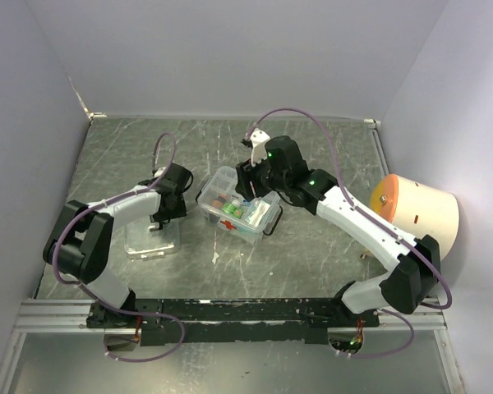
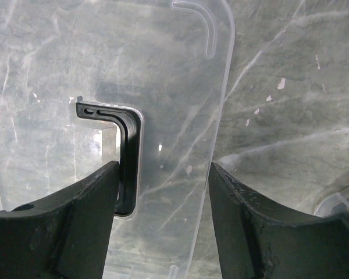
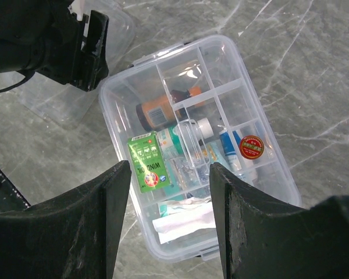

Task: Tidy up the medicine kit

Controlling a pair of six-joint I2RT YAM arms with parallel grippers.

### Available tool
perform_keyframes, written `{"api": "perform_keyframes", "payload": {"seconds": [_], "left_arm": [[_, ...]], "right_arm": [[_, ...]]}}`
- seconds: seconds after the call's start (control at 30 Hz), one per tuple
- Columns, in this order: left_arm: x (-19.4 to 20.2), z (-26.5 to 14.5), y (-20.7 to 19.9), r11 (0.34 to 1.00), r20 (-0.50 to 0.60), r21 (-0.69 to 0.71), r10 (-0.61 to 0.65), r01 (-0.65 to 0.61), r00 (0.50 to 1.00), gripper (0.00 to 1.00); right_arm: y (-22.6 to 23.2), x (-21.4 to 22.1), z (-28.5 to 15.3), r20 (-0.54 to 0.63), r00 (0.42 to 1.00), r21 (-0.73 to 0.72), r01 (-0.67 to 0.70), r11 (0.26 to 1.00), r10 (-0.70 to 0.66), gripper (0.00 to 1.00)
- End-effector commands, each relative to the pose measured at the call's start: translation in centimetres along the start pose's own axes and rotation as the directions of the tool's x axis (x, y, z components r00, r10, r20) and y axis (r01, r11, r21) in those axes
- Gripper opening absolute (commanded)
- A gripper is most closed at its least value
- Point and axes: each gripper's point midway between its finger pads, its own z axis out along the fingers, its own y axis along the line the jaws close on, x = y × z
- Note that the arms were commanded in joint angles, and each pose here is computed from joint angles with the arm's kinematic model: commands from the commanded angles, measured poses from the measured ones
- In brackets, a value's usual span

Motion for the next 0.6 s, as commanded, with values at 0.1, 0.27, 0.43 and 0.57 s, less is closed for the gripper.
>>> {"api": "perform_keyframes", "payload": {"seconds": [0.1,0.27,0.43,0.57], "left_arm": [[-0.5,0.0,0.0,0.999,0.023,0.000,-0.045,0.045,0.999,0.60],[-2.0,-2.3,-0.3,0.994,0.071,0.066,-0.087,0.083,0.994,0.55],[-2.3,-4.0,0.0,0.988,0.093,0.108,-0.123,0.113,0.988,0.55],[-2.4,-5.2,0.2,0.981,0.103,0.140,-0.150,0.135,0.983,0.55]], "right_arm": [[0.6,-2.0,0.0,0.049,0.999,-0.021,-0.010,1.000,0.011,0.56],[0.3,-1.7,0.4,0.064,0.995,0.000,-0.076,0.997,0.076,0.56],[0.4,-2.1,0.5,0.142,0.968,-0.006,-0.207,0.978,0.206,0.56],[1.8,-2.2,0.7,0.183,0.932,-0.069,-0.304,0.950,0.312,0.56]]}}
